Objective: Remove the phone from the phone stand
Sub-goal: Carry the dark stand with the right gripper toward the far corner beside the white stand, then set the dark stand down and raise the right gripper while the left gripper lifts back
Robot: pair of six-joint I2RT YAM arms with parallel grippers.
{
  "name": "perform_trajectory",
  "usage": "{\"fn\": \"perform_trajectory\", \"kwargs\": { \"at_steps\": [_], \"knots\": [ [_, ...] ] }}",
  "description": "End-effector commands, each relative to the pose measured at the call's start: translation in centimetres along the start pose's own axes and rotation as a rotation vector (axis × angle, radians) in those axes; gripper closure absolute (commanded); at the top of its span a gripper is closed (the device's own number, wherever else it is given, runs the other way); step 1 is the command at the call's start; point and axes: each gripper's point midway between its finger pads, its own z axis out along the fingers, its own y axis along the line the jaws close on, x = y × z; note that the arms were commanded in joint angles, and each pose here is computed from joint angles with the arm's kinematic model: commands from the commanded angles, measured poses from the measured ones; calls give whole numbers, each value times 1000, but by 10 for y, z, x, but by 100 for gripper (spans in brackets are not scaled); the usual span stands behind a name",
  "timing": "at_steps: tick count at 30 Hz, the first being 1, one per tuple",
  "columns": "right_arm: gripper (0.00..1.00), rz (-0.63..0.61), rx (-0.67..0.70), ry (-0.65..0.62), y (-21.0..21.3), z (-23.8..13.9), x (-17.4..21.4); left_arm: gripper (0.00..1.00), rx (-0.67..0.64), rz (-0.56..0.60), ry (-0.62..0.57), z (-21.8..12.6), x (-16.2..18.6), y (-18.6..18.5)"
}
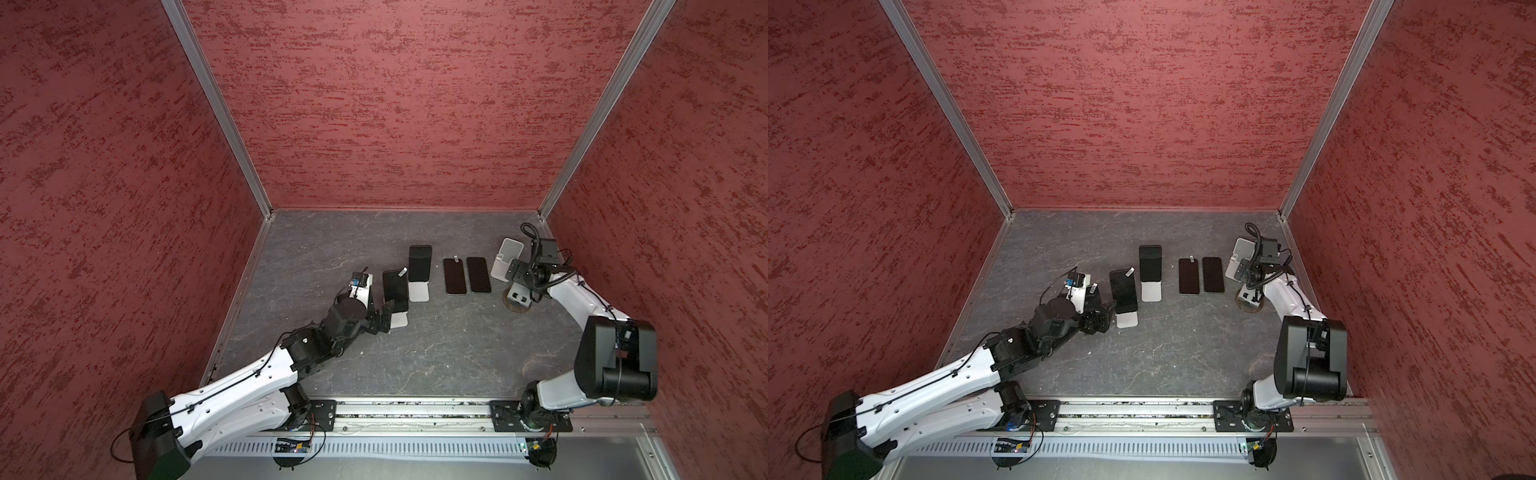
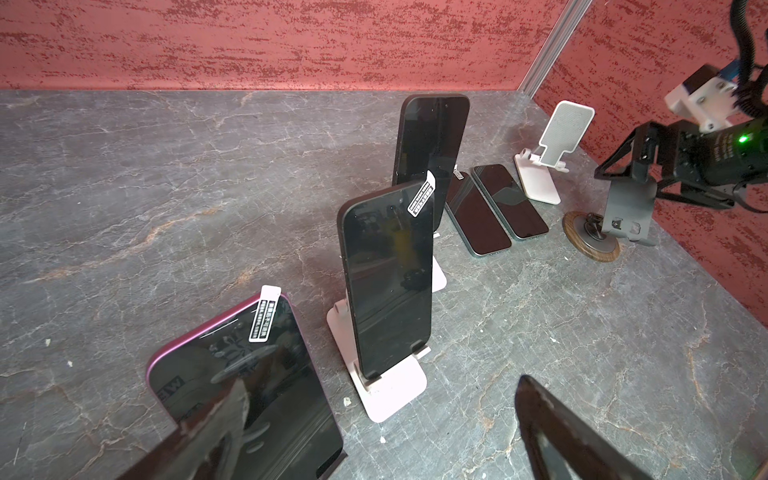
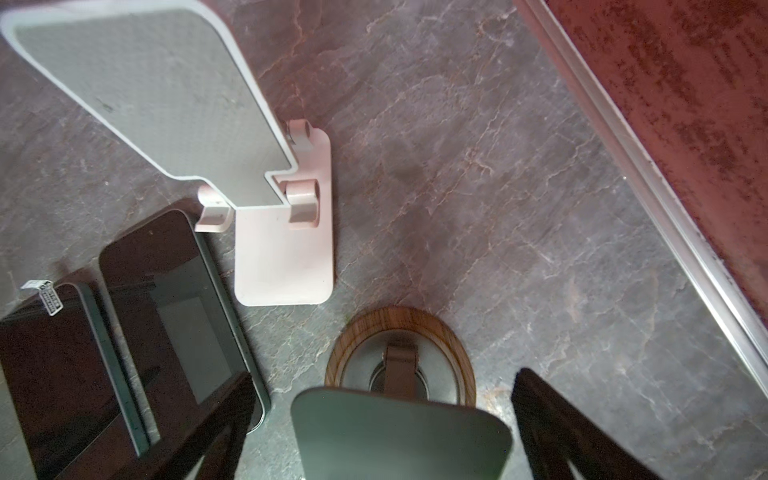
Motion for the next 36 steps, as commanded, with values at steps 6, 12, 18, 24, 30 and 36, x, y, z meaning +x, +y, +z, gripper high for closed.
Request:
{"fn": "perform_trajectory", "kwargs": {
  "at_steps": [6,12,18,24,30,36],
  "knots": [
    [1,21,-25,-111,2,-44,-35,1,-56,1,-25,-2,-8,6],
    [1,24,-61,-151,6,-70,-39,1,-116,-11,-30,-3,-9,16],
    [1,35,-164,-236,24,-112,-46,1,-159,-26,-29,-5,-8,23],
    [1,48,-364,-344,56,-162,-49,1,-215,-48,-22,-6,-7,30],
    [1,17,-481,-355,84,-184,-39,1,-251,-67,10,-5,-5,31],
    [1,-57,-534,-309,117,-184,-20,1,-326,-75,54,-4,0,39]
  ]
}}
